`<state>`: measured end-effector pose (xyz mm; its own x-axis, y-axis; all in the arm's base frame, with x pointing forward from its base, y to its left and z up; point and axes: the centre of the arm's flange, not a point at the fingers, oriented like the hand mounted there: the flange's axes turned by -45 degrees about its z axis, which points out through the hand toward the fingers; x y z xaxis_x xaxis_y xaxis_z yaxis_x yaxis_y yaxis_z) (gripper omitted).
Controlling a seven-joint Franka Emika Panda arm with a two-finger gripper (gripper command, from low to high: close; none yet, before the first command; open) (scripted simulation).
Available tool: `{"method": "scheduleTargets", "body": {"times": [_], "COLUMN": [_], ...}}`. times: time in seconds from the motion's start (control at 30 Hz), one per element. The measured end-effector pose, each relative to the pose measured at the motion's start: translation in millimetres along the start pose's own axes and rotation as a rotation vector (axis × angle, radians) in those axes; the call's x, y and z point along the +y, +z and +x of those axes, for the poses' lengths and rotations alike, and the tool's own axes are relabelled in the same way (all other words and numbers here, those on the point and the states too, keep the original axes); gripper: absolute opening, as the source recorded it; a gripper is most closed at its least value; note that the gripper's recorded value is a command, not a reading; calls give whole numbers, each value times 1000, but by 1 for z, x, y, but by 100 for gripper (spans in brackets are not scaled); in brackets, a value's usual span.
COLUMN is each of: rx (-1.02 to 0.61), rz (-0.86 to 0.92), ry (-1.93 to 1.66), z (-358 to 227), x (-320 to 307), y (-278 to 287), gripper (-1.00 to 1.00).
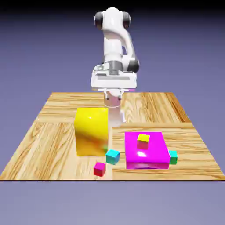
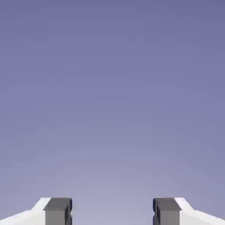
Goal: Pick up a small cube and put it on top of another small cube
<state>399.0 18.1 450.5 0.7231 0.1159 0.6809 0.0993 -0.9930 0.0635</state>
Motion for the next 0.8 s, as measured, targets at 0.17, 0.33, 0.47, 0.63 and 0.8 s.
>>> {"method": "scheduleTargets", "body": {"times": [0.17,0.33,0.47,0.63,0.8], "rx": [-169,-326,-440,-576,-701], "rz": [76,160,236,327,426], "ry": [-264,-533,-758,-1019,-1285], "z": [5,-5,-25,-61,-111], "x": [-59,-124,-184,-249,-315], "y": [51,100,133,171,200], "gripper": [0,0,0,0,0]}}
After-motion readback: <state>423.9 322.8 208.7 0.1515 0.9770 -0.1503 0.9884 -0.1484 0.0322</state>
